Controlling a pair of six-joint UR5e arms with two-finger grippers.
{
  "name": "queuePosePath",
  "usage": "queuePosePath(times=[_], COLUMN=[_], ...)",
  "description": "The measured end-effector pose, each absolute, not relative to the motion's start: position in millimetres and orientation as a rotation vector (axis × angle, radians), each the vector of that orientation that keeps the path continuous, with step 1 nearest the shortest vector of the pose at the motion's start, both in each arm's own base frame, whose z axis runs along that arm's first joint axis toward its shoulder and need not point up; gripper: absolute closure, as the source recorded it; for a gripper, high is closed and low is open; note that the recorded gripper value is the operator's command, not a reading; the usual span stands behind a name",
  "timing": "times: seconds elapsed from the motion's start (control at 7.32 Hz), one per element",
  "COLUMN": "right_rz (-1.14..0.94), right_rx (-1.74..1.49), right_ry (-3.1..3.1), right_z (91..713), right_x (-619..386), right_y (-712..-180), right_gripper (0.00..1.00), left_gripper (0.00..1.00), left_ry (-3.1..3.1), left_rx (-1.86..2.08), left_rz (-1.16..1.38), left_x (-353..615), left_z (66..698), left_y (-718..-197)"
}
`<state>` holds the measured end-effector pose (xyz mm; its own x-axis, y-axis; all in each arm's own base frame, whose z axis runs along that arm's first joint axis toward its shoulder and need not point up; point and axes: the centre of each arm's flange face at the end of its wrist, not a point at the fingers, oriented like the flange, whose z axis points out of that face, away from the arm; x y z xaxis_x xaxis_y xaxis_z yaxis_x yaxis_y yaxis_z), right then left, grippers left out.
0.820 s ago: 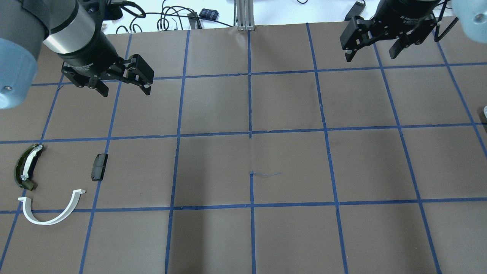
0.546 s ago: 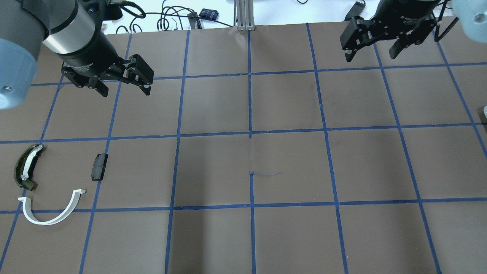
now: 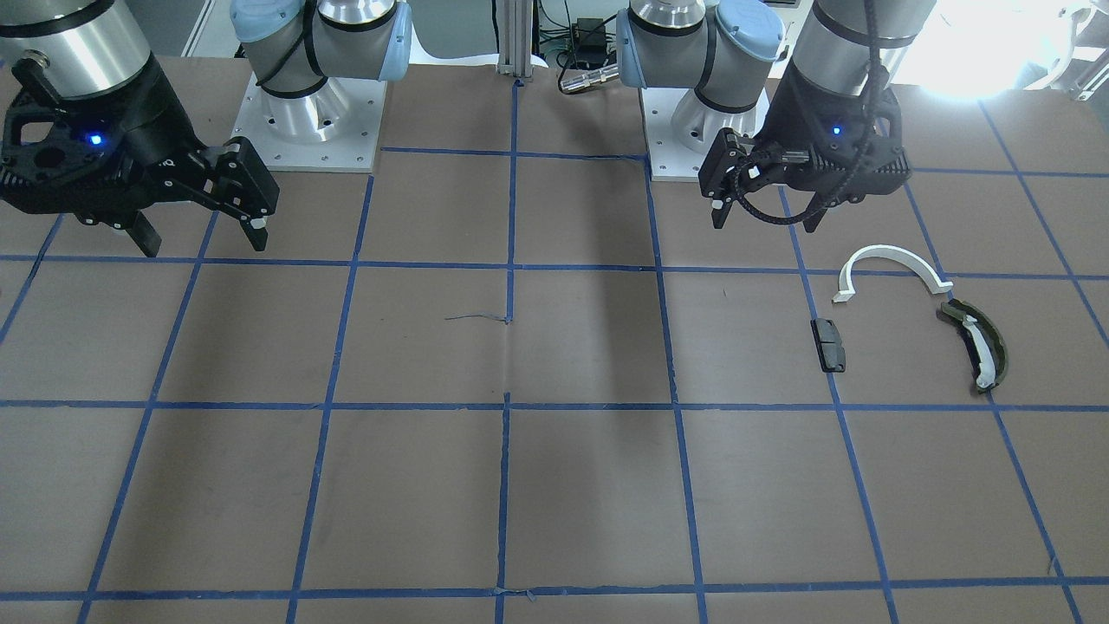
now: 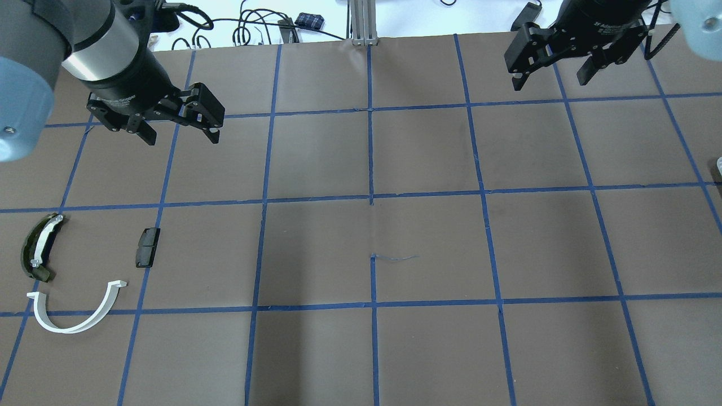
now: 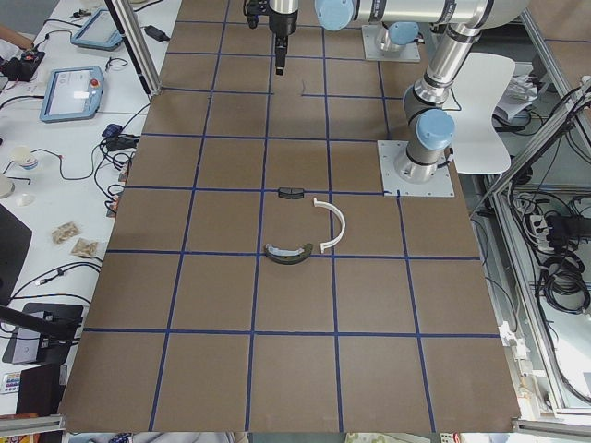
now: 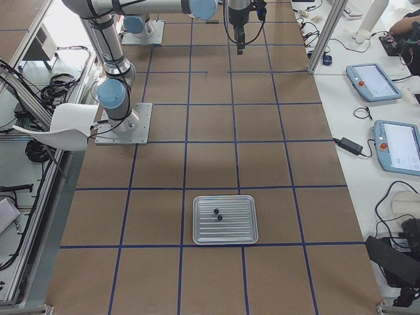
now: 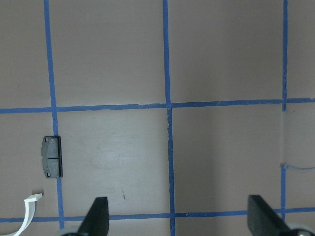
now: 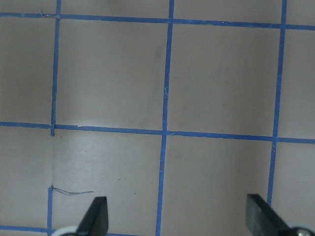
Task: Place bearing gear from tray to pile
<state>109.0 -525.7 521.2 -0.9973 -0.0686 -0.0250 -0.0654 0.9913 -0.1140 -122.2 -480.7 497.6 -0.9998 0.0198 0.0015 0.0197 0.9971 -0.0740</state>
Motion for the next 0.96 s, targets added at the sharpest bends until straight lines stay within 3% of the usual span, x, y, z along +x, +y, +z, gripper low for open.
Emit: queuePosePath(times=[0.55, 0.96], right_rz=[-0.149, 0.012], right_rx=[-0.154, -0.423], right_ry=[3.189, 3.211], right_z=[512.5, 471.2], right_x=[76.9, -45.2], right_y=[-534.8, -565.5], right_gripper=[0.0, 0.0], left_gripper=[0.0, 0.0], left_ry=[-3.138, -3.137], left_rx=[-0.03, -0.03], left_rz=[0.118, 0.125], left_x=[-121.9, -122.0], left_z=[497.9, 498.3], left_y=[-480.9, -481.3])
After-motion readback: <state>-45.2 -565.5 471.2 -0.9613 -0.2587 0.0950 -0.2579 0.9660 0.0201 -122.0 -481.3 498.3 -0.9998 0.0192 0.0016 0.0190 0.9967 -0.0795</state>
